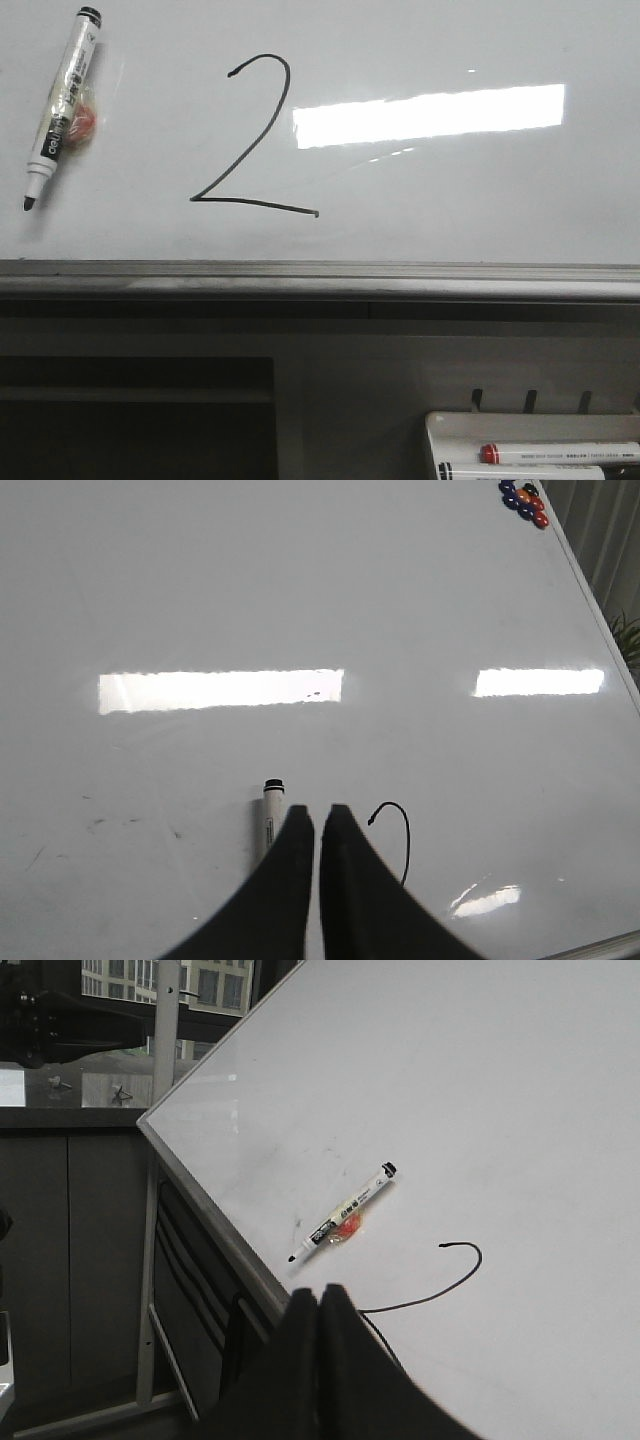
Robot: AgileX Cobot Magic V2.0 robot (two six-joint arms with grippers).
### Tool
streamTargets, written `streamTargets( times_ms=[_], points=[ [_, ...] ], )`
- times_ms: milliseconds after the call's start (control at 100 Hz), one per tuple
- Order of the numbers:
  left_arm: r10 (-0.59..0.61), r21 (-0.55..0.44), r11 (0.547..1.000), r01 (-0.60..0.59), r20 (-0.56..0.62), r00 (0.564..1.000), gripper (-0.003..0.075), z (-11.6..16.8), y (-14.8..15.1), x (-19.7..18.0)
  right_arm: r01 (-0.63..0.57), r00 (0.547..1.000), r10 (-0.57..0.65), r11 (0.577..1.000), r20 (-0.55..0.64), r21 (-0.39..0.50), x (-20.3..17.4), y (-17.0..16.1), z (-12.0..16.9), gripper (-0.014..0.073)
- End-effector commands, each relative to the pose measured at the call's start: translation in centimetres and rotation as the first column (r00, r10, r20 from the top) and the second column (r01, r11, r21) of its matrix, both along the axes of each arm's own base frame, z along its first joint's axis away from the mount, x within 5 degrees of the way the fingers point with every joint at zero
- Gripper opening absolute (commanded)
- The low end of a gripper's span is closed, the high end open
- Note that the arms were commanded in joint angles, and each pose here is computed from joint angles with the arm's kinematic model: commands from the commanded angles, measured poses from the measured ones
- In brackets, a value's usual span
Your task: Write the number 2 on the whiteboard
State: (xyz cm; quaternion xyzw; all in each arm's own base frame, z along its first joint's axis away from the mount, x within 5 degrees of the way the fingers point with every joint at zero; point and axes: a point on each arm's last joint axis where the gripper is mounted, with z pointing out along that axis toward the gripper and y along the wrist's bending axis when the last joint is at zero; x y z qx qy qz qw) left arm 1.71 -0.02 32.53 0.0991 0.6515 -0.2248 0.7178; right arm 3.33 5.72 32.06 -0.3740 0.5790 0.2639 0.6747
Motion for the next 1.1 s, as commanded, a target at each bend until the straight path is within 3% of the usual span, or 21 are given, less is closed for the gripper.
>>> streamTargets(
  times_ms=[0, 90, 330, 550, 680, 1020, 1090],
  points=[
    [-0.012, -0.027, 1.000, 0.014, 0.067, 0.998, -0.0020, 1.2, 0.0, -0.2, 0.039, 0.999, -0.039, 0.998, 0.016, 0.051, 0.2, -0.3, 1.1, -0.0072],
    [0.014, 0.003, 1.000, -0.014, 0.048, 0.999, -0.0020, 0.9, 0.0, -0.1, 0.039, 0.999, -0.039, 0.998, 0.016, 0.051, 0.2, -0.3, 1.1, -0.0072],
    [0.158, 0.203, 0.964, -0.172, 0.085, 0.984, -0.0020, -0.5, -0.6, 0.3, 0.039, 0.999, -0.039, 0.998, 0.016, 0.051, 0.2, -0.3, 1.1, -0.0072],
    [0.381, 0.204, 0.898, -0.389, 0.078, 0.921, -0.0020, -3.6, -0.3, 2.0, 0.039, 0.999, -0.039, 0.998, 0.016, 0.051, 0.2, -0.3, 1.1, -0.0072],
    [0.467, 0.172, 0.870, -0.462, 0.009, 0.884, -0.0020, -6.5, 0.0, 2.6, 0.039, 0.999, -0.039, 0.998, 0.016, 0.051, 0.2, -0.3, 1.1, -0.0072],
    [0.491, 0.223, 0.860, -0.459, -0.116, 0.863, -0.0020, -13.2, 0.2, 3.7, 0.039, 0.999, -0.039, 0.998, 0.015, 0.050, 0.3, -0.2, 1.0, -0.0072],
    [0.487, 0.262, 0.862, -0.435, -0.185, 0.854, -0.0020, -13.8, 0.2, 3.6, 0.039, 0.999, -0.039, 0.998, 0.015, 0.050, 0.3, -0.2, 1.0, -0.0072]
  ],
)
